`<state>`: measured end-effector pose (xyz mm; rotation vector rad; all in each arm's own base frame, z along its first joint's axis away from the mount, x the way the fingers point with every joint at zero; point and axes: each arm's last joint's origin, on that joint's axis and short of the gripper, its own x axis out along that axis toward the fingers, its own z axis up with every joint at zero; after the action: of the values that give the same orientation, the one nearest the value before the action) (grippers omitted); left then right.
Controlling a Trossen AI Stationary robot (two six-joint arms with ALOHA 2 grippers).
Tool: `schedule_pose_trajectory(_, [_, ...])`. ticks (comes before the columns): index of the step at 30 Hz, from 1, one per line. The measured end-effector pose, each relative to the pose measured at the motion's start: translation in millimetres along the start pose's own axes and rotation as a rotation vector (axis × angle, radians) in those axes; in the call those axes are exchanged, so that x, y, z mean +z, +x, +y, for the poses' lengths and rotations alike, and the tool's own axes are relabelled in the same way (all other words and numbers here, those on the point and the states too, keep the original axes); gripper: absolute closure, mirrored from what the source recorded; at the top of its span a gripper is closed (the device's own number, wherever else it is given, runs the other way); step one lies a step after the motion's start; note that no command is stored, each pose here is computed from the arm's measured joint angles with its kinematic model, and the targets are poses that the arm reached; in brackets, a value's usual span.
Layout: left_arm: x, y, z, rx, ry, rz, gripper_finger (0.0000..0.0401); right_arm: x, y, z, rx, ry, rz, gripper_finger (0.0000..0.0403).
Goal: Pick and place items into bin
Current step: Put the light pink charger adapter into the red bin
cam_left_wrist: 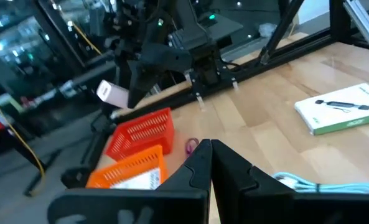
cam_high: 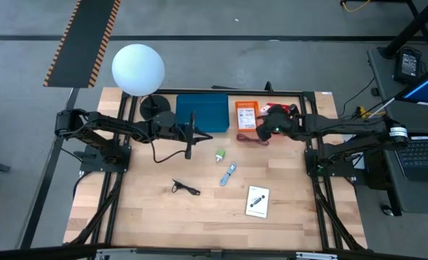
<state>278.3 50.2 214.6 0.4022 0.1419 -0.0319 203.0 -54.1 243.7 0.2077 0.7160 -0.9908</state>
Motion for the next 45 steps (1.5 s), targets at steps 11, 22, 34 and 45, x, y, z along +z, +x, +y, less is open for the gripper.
schedule_pose_trajectory(11, [4,0,2,0.025,0.141,-0.044,0.0397,10,-16,-20,-0.059,0.041,0.195,0.0237])
schedule_pose_trajectory(22, [7,0,3,0.039,0.158,-0.07,0.0397,-3,-1,-25,-0.1,0.087,0.226,0.0235])
schedule_pose_trajectory(34, [7,0,3,0.038,0.155,-0.069,0.0397,-36,34,-36,-0.137,0.151,0.245,0.0234])
schedule_pose_trajectory(45, [7,0,3,0.038,0.155,-0.068,0.0398,-60,58,-42,-0.118,0.207,0.202,0.0233])
